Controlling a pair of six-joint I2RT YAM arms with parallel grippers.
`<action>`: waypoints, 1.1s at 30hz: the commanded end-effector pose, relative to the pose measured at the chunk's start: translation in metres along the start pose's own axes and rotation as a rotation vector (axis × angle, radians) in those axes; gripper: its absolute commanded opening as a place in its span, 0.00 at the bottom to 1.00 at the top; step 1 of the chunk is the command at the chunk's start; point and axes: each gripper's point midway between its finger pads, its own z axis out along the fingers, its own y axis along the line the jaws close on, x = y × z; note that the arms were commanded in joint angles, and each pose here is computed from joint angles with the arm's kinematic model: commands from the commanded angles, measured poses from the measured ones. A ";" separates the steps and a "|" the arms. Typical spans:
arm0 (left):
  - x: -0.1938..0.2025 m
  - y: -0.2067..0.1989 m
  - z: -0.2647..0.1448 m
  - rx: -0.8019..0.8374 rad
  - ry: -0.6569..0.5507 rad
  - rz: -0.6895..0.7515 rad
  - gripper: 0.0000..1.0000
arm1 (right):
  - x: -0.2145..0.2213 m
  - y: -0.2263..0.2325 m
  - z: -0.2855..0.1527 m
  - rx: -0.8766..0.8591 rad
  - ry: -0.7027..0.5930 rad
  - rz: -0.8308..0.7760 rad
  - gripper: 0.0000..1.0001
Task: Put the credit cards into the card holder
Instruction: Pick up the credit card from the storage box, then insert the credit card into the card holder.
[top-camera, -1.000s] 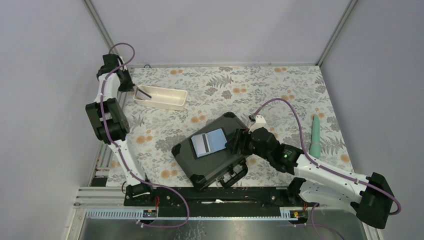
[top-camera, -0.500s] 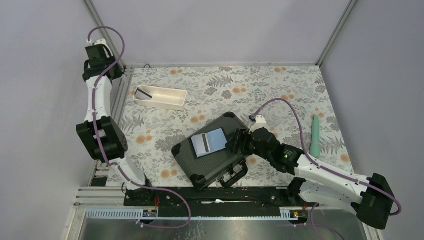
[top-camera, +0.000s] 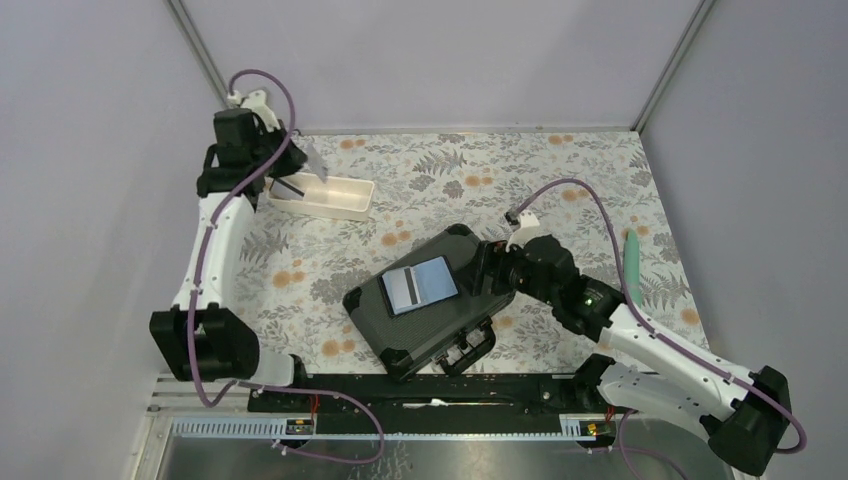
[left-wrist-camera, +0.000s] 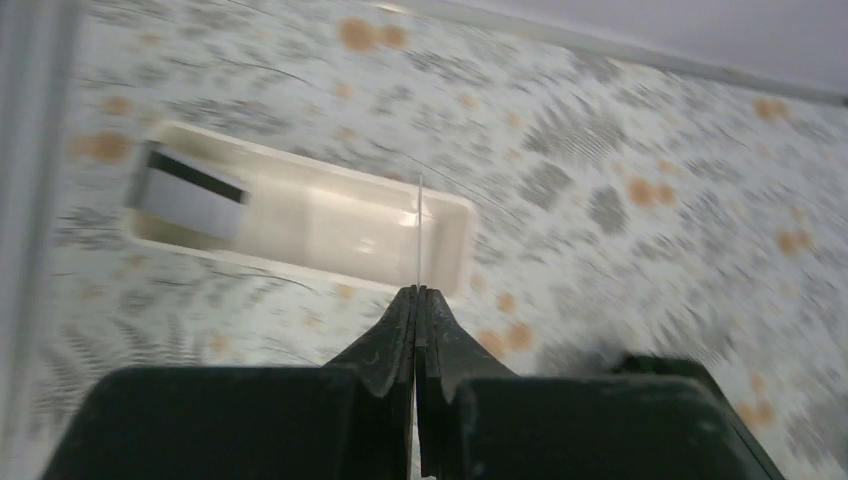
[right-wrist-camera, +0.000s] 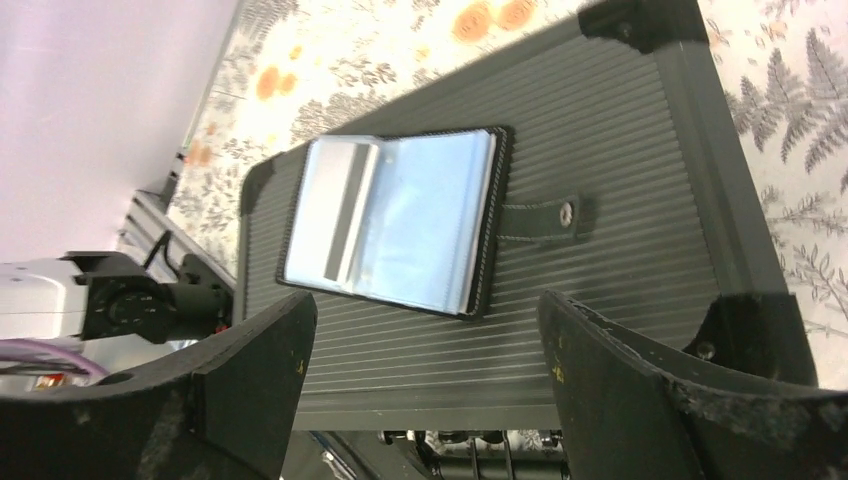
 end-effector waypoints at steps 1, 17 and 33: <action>0.024 -0.075 -0.043 0.297 0.031 -0.001 0.00 | -0.030 0.037 -0.020 -0.207 -0.009 -0.083 0.88; 0.172 -0.213 -0.181 1.111 0.390 0.038 0.00 | -0.032 0.086 -0.048 -0.492 0.047 -0.162 0.89; 0.199 -0.232 -0.228 1.325 0.474 0.061 0.00 | -0.020 0.113 -0.037 -0.688 0.132 -0.085 0.48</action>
